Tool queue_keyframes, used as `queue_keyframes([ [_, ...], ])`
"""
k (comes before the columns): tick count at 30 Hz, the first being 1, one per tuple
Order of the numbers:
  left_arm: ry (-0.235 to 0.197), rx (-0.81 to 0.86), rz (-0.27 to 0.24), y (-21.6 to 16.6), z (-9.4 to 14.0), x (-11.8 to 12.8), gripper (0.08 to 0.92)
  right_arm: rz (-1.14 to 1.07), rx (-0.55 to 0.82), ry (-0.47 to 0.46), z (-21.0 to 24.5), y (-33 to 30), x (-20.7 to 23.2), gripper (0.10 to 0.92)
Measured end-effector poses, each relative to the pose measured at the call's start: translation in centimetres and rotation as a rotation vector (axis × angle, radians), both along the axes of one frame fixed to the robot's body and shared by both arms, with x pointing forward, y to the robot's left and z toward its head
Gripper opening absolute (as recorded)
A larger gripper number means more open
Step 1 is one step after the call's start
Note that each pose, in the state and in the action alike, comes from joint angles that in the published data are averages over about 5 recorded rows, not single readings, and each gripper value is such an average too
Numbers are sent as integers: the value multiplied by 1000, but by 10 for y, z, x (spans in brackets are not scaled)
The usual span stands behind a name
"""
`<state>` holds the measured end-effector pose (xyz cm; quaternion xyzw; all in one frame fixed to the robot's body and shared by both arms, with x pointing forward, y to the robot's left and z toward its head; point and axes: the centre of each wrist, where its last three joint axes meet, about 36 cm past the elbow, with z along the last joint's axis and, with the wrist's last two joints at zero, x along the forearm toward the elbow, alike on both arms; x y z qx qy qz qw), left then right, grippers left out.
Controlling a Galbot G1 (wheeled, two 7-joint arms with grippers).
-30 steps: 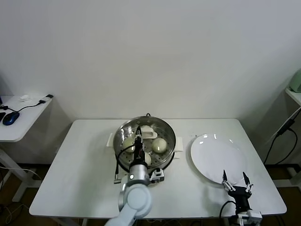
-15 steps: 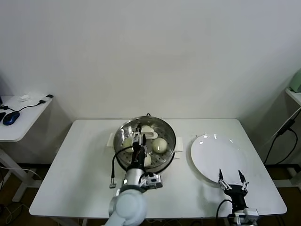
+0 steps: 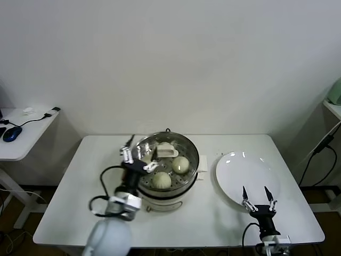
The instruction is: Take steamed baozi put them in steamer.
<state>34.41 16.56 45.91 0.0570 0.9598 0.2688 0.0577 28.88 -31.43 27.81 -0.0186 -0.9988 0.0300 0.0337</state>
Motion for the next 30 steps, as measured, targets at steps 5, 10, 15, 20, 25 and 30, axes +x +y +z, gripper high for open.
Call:
queue_keyframes([
  [5,45,-232,47,58,-16,-1,823,30,-7,-15,0,3,3,823],
  [10,98,-410,76,103,-50,-8,823,45,-12,-19,-1,5,7,823],
  [15,127,-511,113,130,-88,-19,823,50,-11,-13,-3,6,9,823],
  [20,147,-562,142,143,-125,-32,823,51,-7,-1,-7,6,8,823],
  [25,155,-590,153,145,-148,-44,823,53,-7,7,-8,4,8,823],
  [30,158,-603,152,143,-161,-54,823,50,-6,15,-9,3,7,823],
])
